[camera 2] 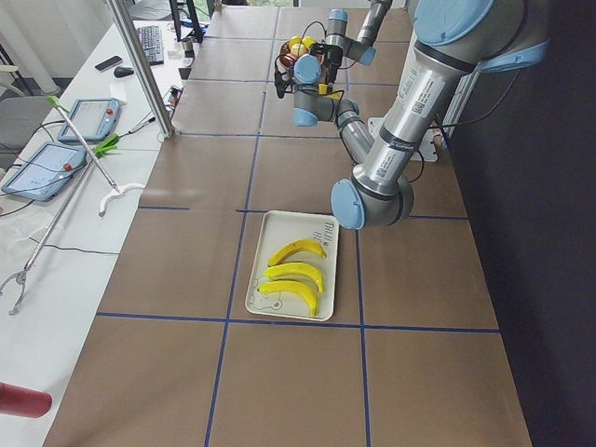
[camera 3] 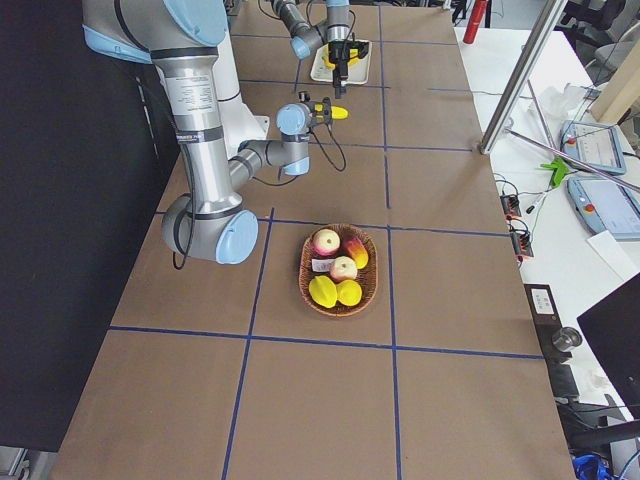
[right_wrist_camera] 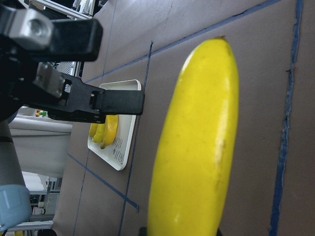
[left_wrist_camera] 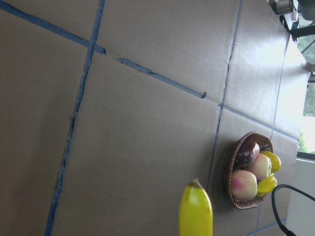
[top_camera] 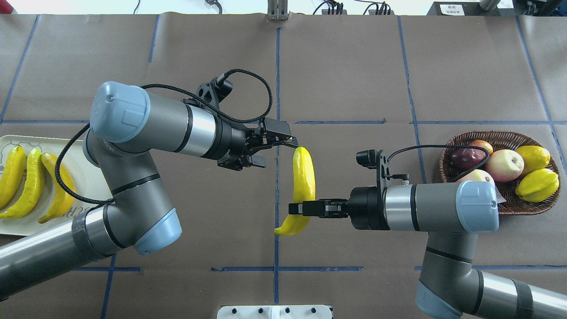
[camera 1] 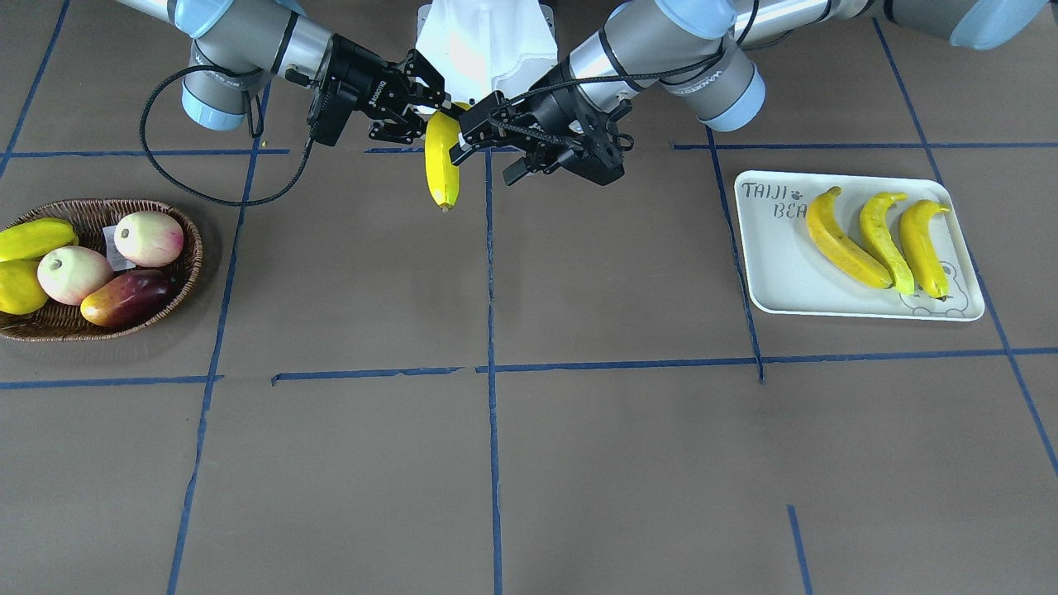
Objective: Transfer all bananas from basket to plate
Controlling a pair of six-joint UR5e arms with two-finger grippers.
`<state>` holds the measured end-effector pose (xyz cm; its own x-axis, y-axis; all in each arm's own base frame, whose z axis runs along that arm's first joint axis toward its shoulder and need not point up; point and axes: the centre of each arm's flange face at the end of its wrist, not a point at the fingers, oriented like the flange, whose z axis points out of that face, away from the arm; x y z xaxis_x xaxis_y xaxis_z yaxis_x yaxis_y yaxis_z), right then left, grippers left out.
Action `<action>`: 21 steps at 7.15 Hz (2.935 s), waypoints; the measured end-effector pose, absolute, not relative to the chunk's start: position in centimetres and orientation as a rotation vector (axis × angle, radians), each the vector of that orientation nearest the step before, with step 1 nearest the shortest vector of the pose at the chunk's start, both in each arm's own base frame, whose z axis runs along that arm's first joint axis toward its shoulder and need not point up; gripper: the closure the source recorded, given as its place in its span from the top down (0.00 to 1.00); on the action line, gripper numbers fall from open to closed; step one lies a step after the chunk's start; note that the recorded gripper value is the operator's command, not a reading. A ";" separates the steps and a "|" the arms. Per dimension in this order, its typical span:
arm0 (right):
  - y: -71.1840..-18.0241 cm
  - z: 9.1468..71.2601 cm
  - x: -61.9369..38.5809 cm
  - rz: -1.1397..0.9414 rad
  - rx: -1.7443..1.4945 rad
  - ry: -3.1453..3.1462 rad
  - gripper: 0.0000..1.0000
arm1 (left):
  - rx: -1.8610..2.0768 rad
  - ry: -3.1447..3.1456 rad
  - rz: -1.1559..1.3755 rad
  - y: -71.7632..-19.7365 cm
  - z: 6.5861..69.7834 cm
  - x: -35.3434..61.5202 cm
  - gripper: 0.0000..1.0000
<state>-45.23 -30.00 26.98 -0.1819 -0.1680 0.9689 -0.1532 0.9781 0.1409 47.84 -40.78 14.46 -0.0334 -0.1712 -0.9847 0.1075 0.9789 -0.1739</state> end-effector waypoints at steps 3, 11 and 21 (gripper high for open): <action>-30.0 27.0 -45.3 -0.011 0.240 -1.760 0.02 | -0.047 1.584 -0.234 -39.4 13.5 51.8 0.89; -30.0 26.9 -45.2 -0.007 0.235 -1.761 1.00 | -0.056 1.573 -0.244 -39.3 13.5 52.8 0.00; -44.5 25.3 -23.9 0.038 0.255 -1.102 1.00 | 0.086 0.866 -0.316 -45.0 34.8 33.3 0.00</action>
